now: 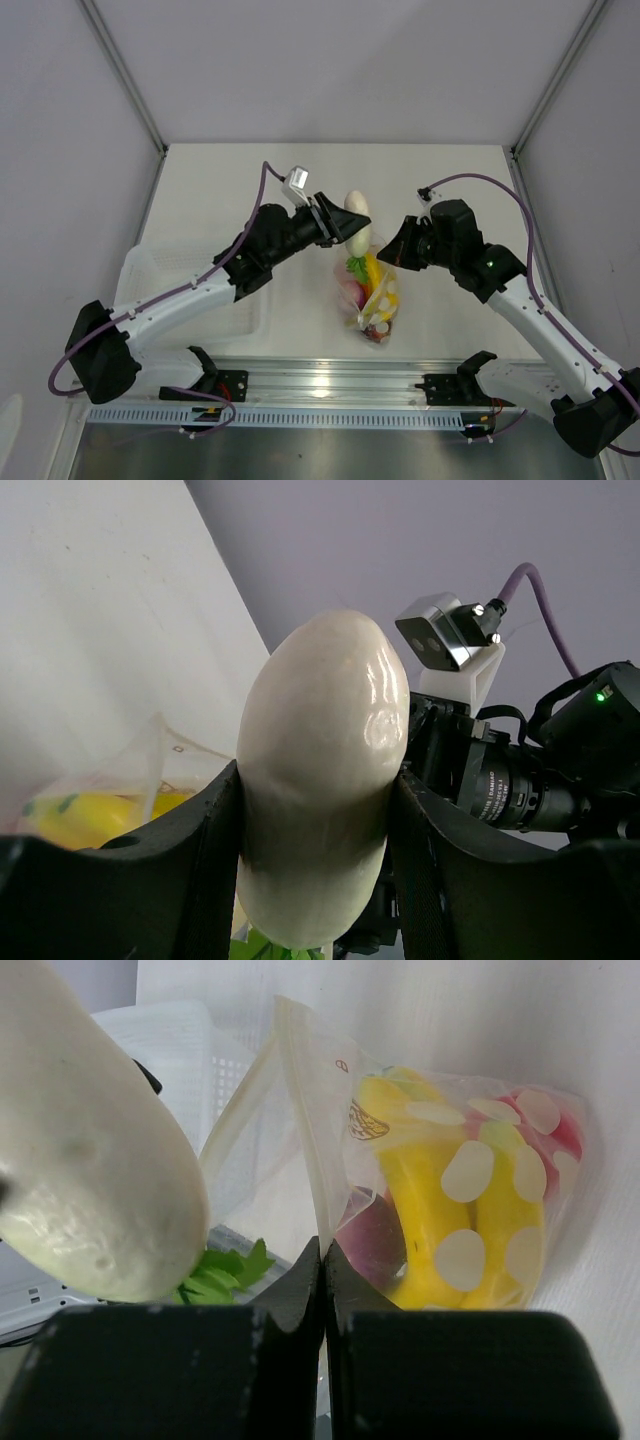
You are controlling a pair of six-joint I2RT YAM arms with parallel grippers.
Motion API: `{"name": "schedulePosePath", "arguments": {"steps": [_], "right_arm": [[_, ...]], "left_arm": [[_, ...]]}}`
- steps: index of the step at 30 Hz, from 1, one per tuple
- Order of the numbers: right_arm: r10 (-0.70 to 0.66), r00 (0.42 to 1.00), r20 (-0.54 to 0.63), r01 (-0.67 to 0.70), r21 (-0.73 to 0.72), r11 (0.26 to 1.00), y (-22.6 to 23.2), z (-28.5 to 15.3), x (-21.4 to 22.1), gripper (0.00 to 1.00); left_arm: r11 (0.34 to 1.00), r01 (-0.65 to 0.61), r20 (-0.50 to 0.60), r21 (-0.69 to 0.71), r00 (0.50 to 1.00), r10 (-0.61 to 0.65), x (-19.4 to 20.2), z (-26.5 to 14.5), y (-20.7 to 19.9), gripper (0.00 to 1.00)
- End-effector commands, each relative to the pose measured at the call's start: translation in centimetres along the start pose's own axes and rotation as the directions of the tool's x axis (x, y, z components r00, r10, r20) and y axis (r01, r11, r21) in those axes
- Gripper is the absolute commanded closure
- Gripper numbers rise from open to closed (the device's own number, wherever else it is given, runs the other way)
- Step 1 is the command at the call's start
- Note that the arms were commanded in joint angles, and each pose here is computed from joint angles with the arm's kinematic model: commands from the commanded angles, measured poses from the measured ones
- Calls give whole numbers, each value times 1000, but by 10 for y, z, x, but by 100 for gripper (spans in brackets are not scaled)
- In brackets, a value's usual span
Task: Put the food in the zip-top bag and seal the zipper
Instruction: Place the fake vegetable in the zipper food storage bag.
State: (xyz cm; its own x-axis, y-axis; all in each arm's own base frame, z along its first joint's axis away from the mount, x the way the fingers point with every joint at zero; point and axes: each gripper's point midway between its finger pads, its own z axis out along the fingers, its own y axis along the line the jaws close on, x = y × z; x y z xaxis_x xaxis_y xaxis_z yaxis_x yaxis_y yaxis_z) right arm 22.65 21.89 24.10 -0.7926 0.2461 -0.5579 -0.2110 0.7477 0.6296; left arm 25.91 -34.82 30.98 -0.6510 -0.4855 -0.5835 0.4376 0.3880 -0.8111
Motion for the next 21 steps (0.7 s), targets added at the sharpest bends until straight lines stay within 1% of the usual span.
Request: {"name": "schedulePosePath", "arguments": {"steps": [1, 9, 11, 16, 17, 19, 21], "right_arm": [[-5, 998, 57, 7, -32, 999, 11, -8, -14, 100], [-5, 998, 65, 7, -34, 999, 12, -11, -15, 100], [-1, 998, 69, 3, -32, 999, 12, -11, -16, 100], [2, 997, 78, 1, -31, 1000, 12, -13, -18, 100], [4, 997, 82, -1, -29, 1000, 12, -14, -19, 100], [4, 996, 87, -1, -29, 1000, 13, -15, -19, 100], [5, 996, 88, -3, -24, 1000, 12, -15, -20, 100]], "left_arm": [[996, 26, 51, 84, 998, -30, -8, 4, -23, 100], [998, 58, -6, -14, 998, -58, 22, 4, 7, 100], [997, 62, -23, -41, 998, -63, 33, 3, 20, 99], [995, 72, -58, -75, 995, -76, 52, 2, 33, 97], [994, 71, -62, -84, 995, -76, 55, 2, 37, 94], [994, 72, -72, -81, 994, -78, 62, 0, 37, 91], [993, 80, -84, -83, 993, -87, 70, -1, 40, 84]]}}
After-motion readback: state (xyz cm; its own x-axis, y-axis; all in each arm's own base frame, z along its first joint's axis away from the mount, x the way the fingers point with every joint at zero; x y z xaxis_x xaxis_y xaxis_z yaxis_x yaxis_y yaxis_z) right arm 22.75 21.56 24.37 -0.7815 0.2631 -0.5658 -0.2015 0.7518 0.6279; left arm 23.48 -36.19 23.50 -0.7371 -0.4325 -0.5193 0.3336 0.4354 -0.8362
